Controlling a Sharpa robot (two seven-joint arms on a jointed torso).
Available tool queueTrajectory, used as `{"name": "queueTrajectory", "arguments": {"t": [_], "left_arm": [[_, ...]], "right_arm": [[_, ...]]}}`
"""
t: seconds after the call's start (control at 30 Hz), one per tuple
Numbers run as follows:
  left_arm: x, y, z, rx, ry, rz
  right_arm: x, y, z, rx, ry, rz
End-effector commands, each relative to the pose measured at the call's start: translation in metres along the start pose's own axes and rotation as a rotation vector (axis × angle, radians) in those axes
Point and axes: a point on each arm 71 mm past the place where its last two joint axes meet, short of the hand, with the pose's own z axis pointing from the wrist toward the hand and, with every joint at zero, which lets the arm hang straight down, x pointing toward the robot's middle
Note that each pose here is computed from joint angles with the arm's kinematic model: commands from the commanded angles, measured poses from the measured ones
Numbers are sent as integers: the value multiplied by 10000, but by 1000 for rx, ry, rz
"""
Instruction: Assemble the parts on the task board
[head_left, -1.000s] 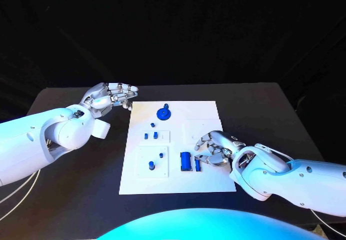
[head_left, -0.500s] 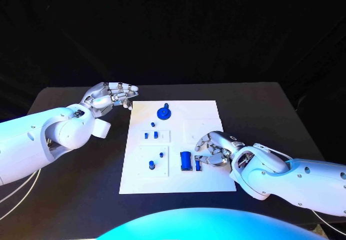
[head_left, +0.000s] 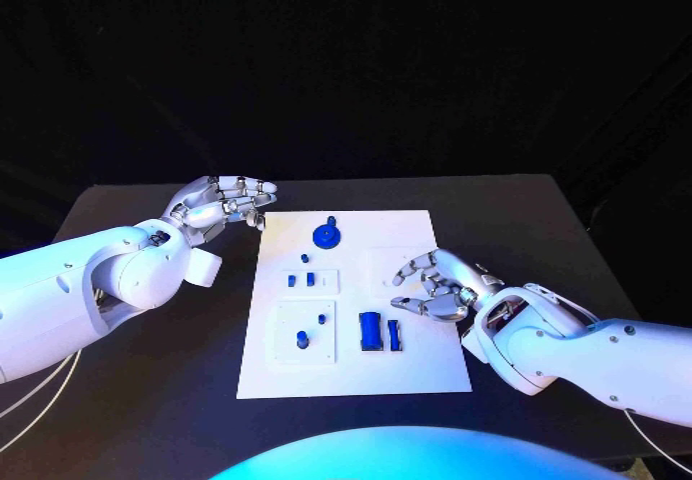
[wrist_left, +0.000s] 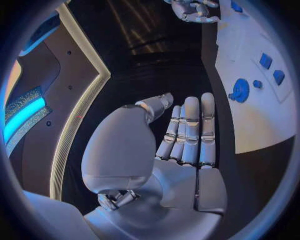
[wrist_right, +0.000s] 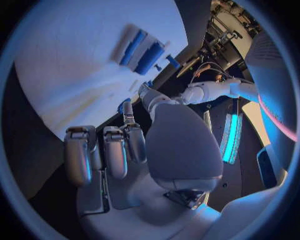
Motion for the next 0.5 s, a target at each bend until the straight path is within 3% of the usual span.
{"name": "queueTrajectory", "arguments": {"t": [0.03,0.17,0.27,0.5], "left_arm": [[12,-2,14,25,-19,-35],[-14,15,34,48,-72,-33],[-46,27,49,64,-114,-27],[-193,82,170,100,-280,-46]], "right_arm": [[-201,-48,94,-20,-107,201],[-450,-198,328,37,-167,324],[-544,-276,449,70,-194,383],[-691,-477,827,144,-246,544]]}}
